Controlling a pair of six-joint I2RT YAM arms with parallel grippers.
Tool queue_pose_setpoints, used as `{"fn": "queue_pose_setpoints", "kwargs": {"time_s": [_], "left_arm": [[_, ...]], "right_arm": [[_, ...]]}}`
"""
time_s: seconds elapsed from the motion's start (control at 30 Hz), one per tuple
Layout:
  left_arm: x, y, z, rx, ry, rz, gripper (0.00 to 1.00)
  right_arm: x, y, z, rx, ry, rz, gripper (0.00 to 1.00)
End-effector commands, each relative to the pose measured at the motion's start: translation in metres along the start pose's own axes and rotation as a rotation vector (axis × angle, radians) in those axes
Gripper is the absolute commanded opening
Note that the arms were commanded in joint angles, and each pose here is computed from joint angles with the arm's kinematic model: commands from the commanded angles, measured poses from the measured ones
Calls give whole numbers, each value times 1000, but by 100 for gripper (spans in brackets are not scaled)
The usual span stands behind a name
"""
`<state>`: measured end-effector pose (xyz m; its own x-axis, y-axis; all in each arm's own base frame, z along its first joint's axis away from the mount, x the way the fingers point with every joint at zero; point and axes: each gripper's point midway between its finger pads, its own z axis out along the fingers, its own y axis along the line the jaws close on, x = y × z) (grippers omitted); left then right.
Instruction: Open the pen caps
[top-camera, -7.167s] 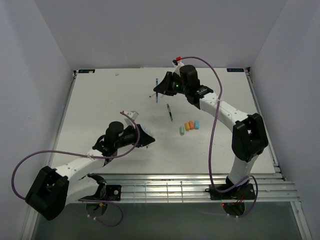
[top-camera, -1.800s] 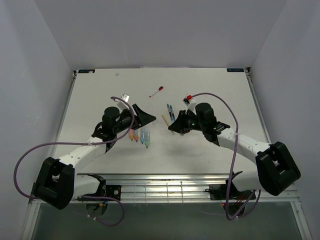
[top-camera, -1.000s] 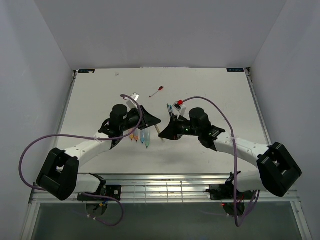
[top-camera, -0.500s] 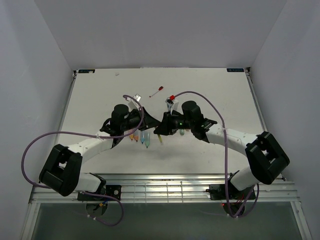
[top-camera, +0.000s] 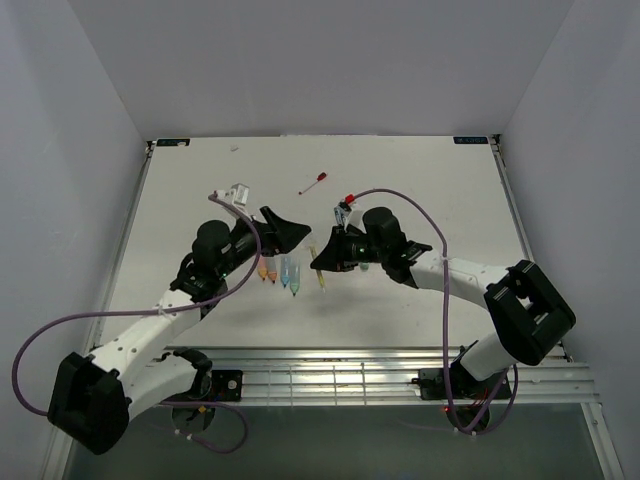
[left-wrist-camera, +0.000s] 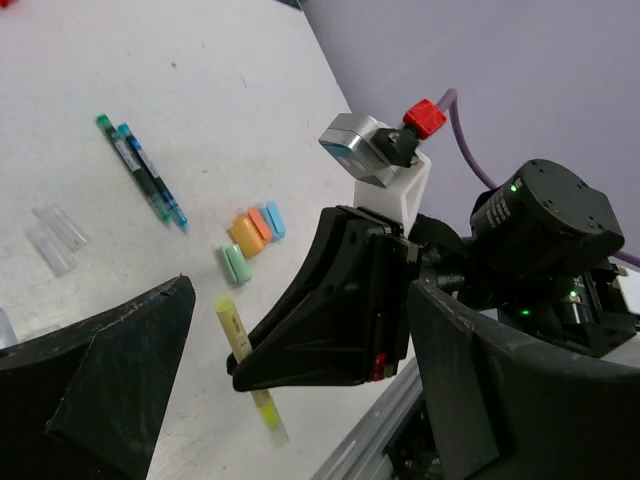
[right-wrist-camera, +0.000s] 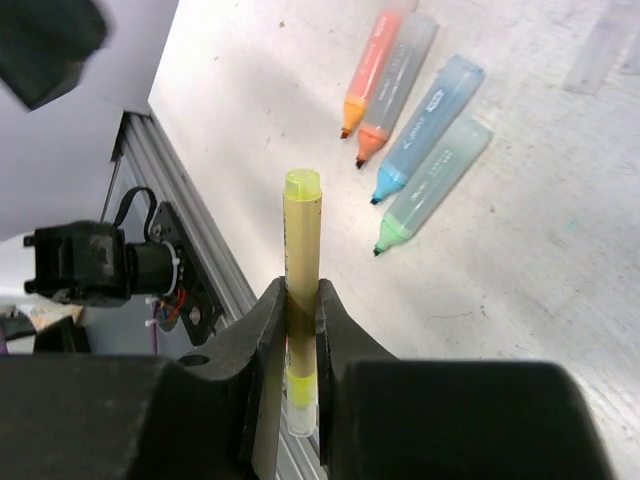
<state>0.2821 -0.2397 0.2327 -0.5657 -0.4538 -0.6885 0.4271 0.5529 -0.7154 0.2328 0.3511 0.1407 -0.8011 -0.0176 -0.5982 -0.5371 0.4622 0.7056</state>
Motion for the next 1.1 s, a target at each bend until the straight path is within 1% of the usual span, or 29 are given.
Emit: {"fn": "queue_pose_setpoints", "kwargs": {"time_s": [0.0, 0.1, 0.2, 0.27, 0.43, 0.5, 0.57, 0.63, 0.77, 0.9, 0.93, 1.0, 1.03, 1.07], "left_arm": [[15, 27, -14, -78, -17, 85, 98], [32, 29, -23, -50, 6, 106, 98], [39, 21, -26, 13, 18, 126, 98], [41, 20, -27, 20, 24, 131, 95], [48, 22, -21, 29, 66, 123, 91], [52, 19, -18, 47, 82, 109, 87], [52, 16, -14, 64, 86, 97, 86], [54, 9, -12, 102, 101, 98, 82], [60, 10, -7, 102, 131, 81, 79], [64, 13, -4, 100, 141, 66, 73], [64, 11, -4, 106, 141, 65, 69], [65, 11, -1, 109, 150, 59, 66], [65, 10, 0, 113, 152, 56, 63], [66, 10, 1, 119, 161, 55, 57]], "right_arm": [[-42, 11, -6, 7, -160, 38, 8], [-59, 19, -2, -8, -189, 62, 8], [-68, 27, 3, -44, -205, 97, 8], [-77, 35, 4, -77, -234, 122, 8], [-90, 43, 6, -102, -258, 141, 8], [-91, 43, 7, -102, -258, 141, 8], [-91, 43, 8, -103, -257, 142, 8], [-91, 43, 9, -102, -256, 143, 8], [-89, 41, 9, -99, -257, 144, 8], [-90, 42, 10, -107, -253, 146, 8], [-89, 42, 10, -108, -252, 146, 8], [-88, 41, 11, -107, -251, 146, 8], [-89, 41, 10, -106, -257, 144, 8], [-89, 41, 10, -104, -257, 146, 8]]}}
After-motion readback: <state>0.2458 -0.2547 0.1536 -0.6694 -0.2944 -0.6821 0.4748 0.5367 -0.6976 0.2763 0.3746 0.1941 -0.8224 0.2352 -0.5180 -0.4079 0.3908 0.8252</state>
